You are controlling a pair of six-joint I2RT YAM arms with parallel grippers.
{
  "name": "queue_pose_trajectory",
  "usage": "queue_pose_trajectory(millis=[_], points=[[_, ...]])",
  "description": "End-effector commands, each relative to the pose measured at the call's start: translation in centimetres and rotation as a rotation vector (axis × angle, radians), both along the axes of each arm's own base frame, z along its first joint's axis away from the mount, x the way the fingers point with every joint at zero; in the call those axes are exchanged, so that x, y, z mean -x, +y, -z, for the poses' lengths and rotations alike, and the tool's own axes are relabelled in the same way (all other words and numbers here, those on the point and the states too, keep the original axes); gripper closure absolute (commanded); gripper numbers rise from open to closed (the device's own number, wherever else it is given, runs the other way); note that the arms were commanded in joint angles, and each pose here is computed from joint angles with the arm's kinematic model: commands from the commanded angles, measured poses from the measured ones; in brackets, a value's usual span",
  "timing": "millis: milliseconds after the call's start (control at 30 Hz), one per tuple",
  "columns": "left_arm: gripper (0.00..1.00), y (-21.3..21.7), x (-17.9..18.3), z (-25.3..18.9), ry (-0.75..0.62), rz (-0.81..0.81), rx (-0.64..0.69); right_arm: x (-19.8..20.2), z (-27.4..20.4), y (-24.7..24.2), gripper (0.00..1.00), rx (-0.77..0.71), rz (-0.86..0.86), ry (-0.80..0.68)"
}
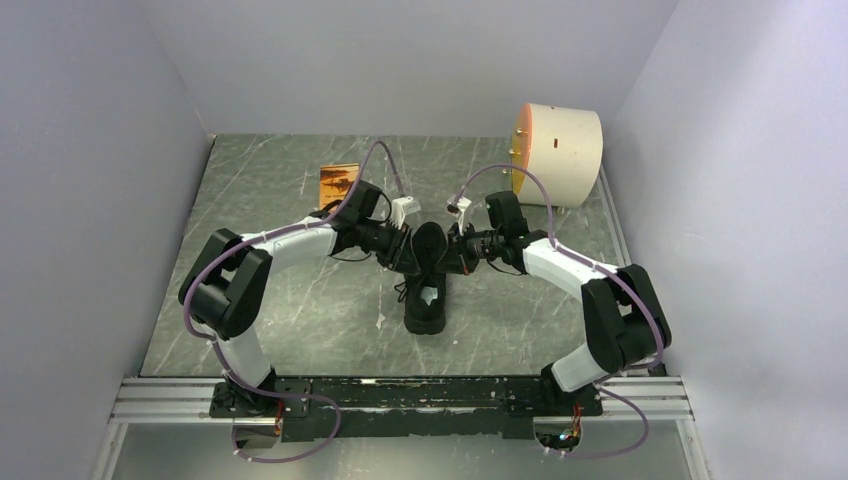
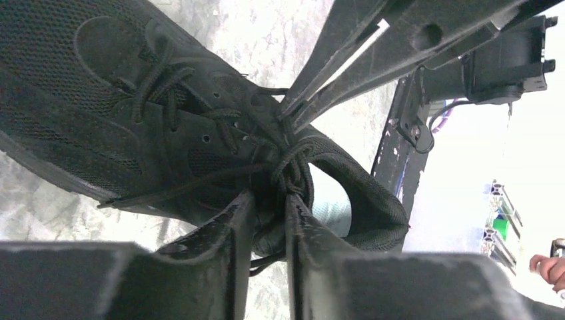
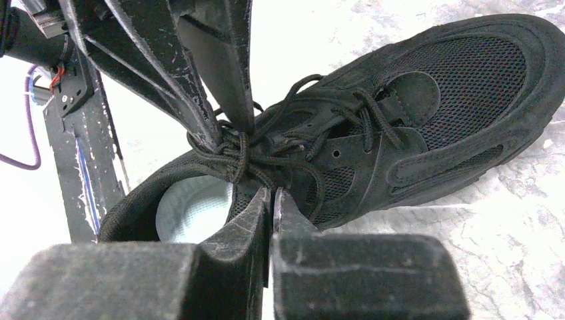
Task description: Tie the shoes
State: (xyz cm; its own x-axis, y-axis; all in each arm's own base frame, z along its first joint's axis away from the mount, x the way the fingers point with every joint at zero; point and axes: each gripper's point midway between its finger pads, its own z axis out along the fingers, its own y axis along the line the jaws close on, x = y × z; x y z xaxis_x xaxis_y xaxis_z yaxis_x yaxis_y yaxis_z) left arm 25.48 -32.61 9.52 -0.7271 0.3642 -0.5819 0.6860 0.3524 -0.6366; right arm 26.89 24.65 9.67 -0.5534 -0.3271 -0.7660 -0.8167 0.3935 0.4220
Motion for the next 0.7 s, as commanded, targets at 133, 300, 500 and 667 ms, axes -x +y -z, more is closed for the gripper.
queue_pose_trajectory(millis=[133,300,500,667], points=[[0.92,-0.2,0.2,0.3,0.017,0.038,-0.043,-1.4,-0.8,-0.8,1.00,0.043,0.047,-0.075],[0.95,0.5,0.0,-0.4,0.003,0.009,-0.054,-1.8,-1.1,-1.9,1.00,0.093,0.108,-0.112],[0.95,0.7,0.0,-1.1,-0.008,0.001,-0.048,-1.6,-1.1,-2.5,1.00,0.106,0.134,-0.138],[0.95,0.8,0.0,-1.1,-0.005,-0.006,-0.048,-1.9,-0.7,-2.3,1.00,0.113,0.128,-0.119]])
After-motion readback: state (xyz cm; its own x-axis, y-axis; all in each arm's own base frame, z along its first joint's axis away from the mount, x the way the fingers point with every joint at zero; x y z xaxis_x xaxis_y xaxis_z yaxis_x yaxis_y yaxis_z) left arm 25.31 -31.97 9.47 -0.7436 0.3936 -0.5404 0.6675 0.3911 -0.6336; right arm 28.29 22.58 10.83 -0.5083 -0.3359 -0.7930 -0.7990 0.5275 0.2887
